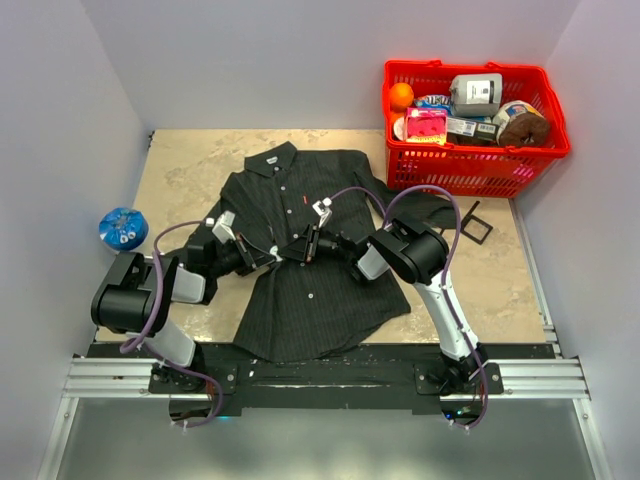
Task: Pin the brooch onto the clothing
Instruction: Close the brooch on the flattened clothing.
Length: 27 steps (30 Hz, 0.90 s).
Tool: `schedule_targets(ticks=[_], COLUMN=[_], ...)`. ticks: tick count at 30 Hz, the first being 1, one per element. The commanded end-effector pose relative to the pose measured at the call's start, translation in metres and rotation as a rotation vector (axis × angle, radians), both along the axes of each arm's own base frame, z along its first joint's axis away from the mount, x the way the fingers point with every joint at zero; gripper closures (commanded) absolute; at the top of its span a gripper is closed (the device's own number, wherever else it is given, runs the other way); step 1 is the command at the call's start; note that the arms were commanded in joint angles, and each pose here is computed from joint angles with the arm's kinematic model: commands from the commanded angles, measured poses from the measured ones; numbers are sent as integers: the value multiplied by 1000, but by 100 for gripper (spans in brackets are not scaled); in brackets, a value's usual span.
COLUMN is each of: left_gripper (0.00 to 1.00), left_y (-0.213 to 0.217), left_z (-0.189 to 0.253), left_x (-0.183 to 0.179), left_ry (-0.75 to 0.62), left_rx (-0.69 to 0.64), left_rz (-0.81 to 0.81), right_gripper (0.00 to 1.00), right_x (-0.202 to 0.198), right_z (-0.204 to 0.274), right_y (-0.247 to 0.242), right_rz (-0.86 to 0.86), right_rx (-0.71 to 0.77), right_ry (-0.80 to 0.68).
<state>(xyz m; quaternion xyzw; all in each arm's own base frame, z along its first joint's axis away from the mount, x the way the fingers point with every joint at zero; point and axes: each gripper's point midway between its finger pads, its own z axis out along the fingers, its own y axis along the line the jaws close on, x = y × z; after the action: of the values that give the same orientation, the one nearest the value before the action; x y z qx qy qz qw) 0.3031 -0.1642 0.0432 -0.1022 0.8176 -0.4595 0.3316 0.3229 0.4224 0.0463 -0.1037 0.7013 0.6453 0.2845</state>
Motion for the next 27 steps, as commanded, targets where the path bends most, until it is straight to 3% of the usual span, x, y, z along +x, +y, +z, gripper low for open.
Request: schedule_targets(ticks=[1, 13, 18, 21, 22, 25, 27], left_gripper=[100, 100, 100, 87, 75, 57, 50], left_y=[11, 15, 22, 29, 33, 44, 53], left_z=[-2, -3, 8, 22, 23, 33, 41], left_x=[6, 8, 21, 33, 32, 39, 45], left_ry=[-5, 1, -42, -77, -69, -77, -84], left_rx=[45, 73, 147, 212, 245, 313, 340], left_rz=[51, 49, 64, 79, 74, 98, 124], right_gripper=[73, 66, 45, 41, 40, 37, 36], right_x=[8, 7, 11, 10, 10, 11, 13], right_z=[17, 27, 51, 54, 59, 72, 76], right_y=[-8, -9, -14, -15, -16, -20, -24], right_rz=[-37, -30, -39, -39, -42, -54, -65], right_rx=[23, 43, 55, 12, -5, -50, -87], right_ry=[-60, -78, -135, -168, -172, -226, -272])
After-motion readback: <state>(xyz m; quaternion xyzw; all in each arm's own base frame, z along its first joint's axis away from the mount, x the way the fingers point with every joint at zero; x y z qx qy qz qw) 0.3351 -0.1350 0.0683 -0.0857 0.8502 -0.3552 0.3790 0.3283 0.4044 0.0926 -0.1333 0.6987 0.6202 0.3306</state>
